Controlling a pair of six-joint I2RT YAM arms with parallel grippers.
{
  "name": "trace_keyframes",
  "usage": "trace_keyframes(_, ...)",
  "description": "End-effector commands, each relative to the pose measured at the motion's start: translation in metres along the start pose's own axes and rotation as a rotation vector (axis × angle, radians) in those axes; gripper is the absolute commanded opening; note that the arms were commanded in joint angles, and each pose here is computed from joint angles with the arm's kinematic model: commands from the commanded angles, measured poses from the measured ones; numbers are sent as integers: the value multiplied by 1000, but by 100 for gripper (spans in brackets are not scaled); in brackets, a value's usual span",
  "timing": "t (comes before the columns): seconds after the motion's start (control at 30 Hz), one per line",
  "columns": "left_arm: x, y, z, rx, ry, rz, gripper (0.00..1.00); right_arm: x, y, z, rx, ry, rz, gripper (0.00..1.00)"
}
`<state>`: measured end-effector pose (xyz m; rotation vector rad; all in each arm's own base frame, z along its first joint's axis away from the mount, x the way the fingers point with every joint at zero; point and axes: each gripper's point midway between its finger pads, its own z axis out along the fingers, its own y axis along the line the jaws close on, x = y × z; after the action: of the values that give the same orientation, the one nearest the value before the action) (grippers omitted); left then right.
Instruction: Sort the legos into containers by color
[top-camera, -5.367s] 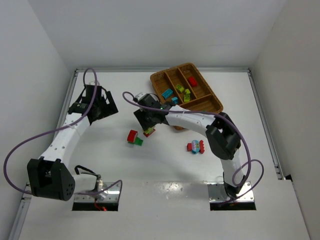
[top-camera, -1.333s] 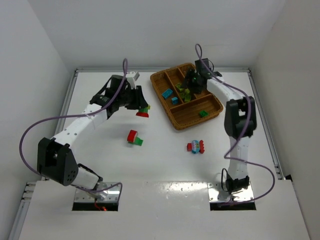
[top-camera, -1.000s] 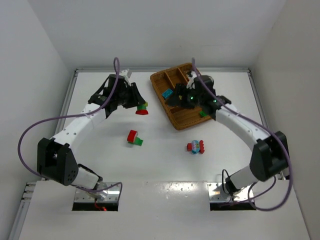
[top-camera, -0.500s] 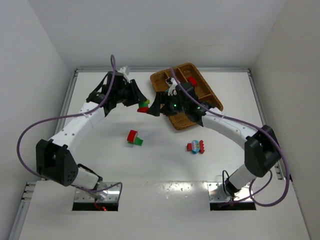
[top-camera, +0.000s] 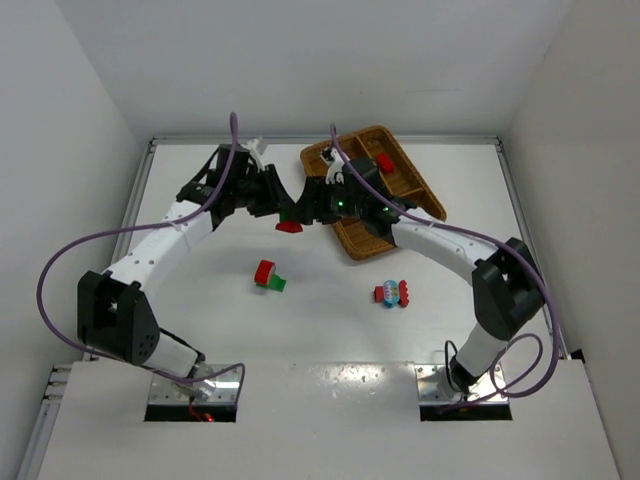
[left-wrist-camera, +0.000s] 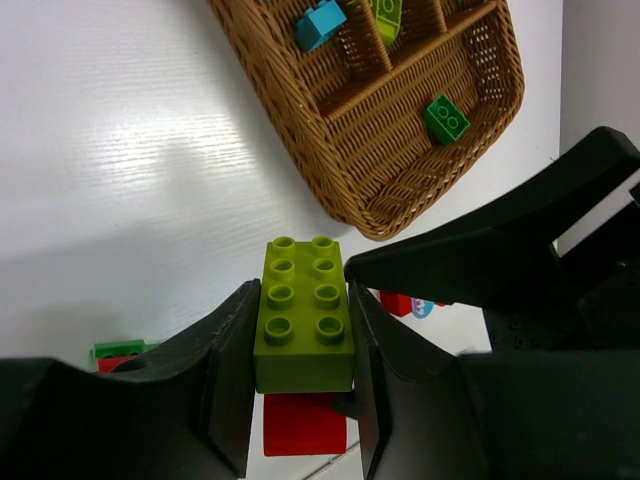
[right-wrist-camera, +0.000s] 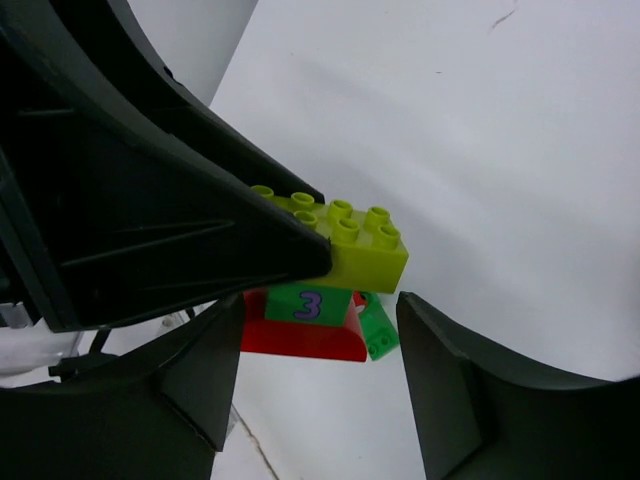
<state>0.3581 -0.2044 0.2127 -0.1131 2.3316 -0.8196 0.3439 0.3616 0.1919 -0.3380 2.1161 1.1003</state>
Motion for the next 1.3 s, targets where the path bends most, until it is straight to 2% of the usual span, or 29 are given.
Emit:
trace_keyframes(0.0,-12,-12,-8,45,-29,16,0,-21,19,6,-66,-62,-27,61)
trace_keyframes(0.43,-16,-14,-10,60,-32,14,0,-18,28,13,-135,-47,21,52)
trace_keyframes(0.57,-19,-13,-14,60,-44,12,0,-15,35,12,-182,-50,50,41)
trace_keyframes(0.87,-25,-12,-16,94,-60,-22,0,-11,42,11,-234,-43,71,42)
trace_keyframes(1.0,-24,-12,-16,109,-52,-25,0,-3,33,14,-196,-12,70,46)
trace_keyframes(1.27,-25,-8,-17,121,-49,-44,0,1,19,16,-136,-11,46,46)
